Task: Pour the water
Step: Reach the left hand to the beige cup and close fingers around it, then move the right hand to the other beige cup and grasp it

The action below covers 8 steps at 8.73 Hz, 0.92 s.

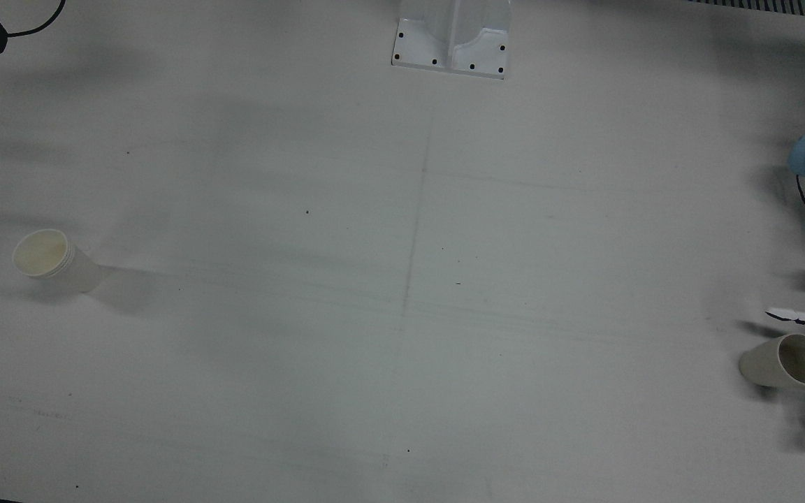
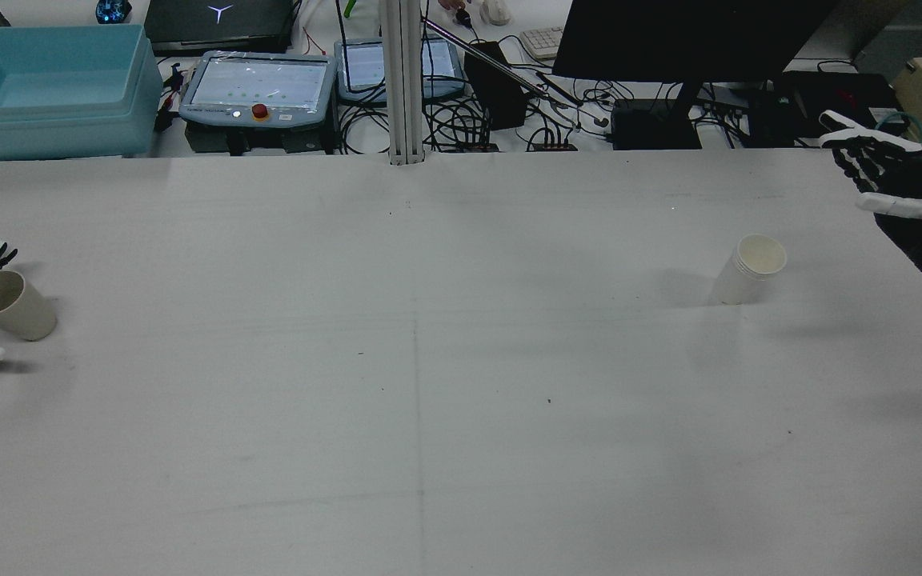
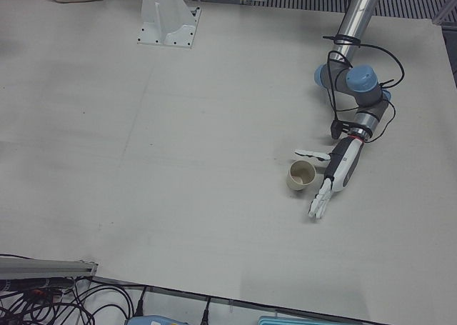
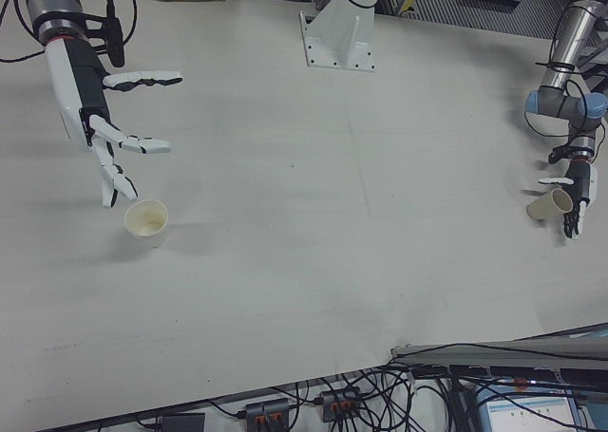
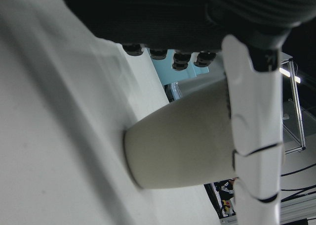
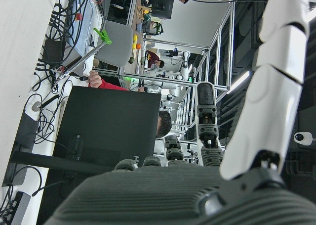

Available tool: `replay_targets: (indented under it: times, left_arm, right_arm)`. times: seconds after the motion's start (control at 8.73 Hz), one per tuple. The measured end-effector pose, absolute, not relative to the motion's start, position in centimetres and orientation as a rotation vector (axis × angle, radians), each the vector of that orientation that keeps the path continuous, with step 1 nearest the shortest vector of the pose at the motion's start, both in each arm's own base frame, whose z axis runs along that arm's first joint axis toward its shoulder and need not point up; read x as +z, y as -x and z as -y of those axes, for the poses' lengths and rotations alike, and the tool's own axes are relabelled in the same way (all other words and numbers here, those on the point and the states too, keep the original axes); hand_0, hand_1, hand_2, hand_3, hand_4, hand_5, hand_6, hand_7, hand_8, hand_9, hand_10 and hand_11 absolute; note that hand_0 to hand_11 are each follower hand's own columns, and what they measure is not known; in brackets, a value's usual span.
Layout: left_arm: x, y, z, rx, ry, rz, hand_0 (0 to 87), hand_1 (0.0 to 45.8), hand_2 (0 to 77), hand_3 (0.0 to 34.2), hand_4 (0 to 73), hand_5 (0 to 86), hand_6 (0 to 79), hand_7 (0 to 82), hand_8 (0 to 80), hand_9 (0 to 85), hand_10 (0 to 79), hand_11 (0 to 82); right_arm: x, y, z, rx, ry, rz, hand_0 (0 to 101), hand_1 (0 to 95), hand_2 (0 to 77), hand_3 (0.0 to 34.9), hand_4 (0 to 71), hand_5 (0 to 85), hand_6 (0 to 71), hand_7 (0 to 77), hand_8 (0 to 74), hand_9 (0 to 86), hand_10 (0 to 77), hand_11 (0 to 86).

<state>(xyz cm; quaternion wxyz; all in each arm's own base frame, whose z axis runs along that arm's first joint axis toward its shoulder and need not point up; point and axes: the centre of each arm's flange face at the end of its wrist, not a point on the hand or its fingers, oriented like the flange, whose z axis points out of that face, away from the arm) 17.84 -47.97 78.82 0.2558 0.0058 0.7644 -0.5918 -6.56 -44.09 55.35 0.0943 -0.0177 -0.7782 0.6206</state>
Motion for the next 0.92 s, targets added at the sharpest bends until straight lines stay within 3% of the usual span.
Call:
replay_targets:
  times: [0.34, 0.46, 0.57, 0.69, 0.8, 0.92]
  left_arm:
    - [76.9, -19.2, 49.6, -1.582, -0.025, -2.099, 59.1, 22.4, 4.9, 0.0, 9.3, 3.8, 4.9, 7.6, 1.6, 1.1, 0.5, 1.1]
    - [76.2, -19.7, 50.2, -1.577, -0.023, -2.109, 59.9, 22.4, 4.9, 0.0, 17.4, 7.1, 4.9, 7.1, 1.6, 1.1, 0.5, 1.1]
    - [75.6, -20.2, 50.9, -1.575, -0.022, -2.114, 60.0, 22.4, 4.9, 0.0, 27.3, 16.4, 7.1, 7.6, 1.6, 1.1, 0.5, 1.1]
    - [75.0, -20.6, 51.4, -1.576, -0.023, -2.115, 60.0, 22.9, 5.5, 0.0, 27.3, 16.4, 7.1, 7.6, 1.6, 1.1, 0.5, 1.1]
    - [74.7, -20.8, 51.7, -1.58, -0.025, -2.112, 56.0, 12.5, 13.1, 0.0, 46.4, 34.4, 12.0, 12.5, 3.3, 1.1, 0.5, 1.1]
    - [74.6, -20.9, 51.8, -1.584, -0.023, -2.112, 56.1, 10.4, 10.9, 0.0, 50.2, 35.5, 14.2, 14.2, 3.3, 1.1, 0.5, 1.1]
  right_arm:
    - [55.5, 6.5, 44.1, 1.844, 0.049, 2.305, 52, 16.4, 8.2, 0.4, 16.9, 24.0, 7.1, 12.0, 0.0, 0.5, 0.5, 0.5]
    - [55.6, 6.4, 44.1, 1.846, 0.048, 2.304, 52, 15.8, 5.5, 0.5, 16.9, 24.0, 7.1, 12.0, 0.0, 0.5, 0.5, 0.5]
    - [55.6, 6.4, 44.1, 1.847, 0.047, 2.303, 52, 16.4, 5.5, 0.4, 15.3, 24.0, 7.1, 12.0, 0.5, 0.5, 0.5, 0.5]
    - [55.7, 6.3, 44.1, 1.849, 0.046, 2.302, 51, 16.9, 7.1, 0.4, 15.3, 24.0, 7.1, 12.0, 0.0, 0.5, 0.5, 0.5]
    - [55.8, 6.3, 44.1, 1.851, 0.044, 2.301, 51, 16.4, 7.1, 0.4, 15.3, 24.0, 7.1, 12.0, 0.5, 0.5, 0.5, 0.5]
    - [56.0, 6.1, 44.0, 1.856, 0.041, 2.297, 51, 15.3, 7.1, 0.4, 15.8, 24.0, 7.1, 10.9, 0.0, 0.5, 0.5, 0.5]
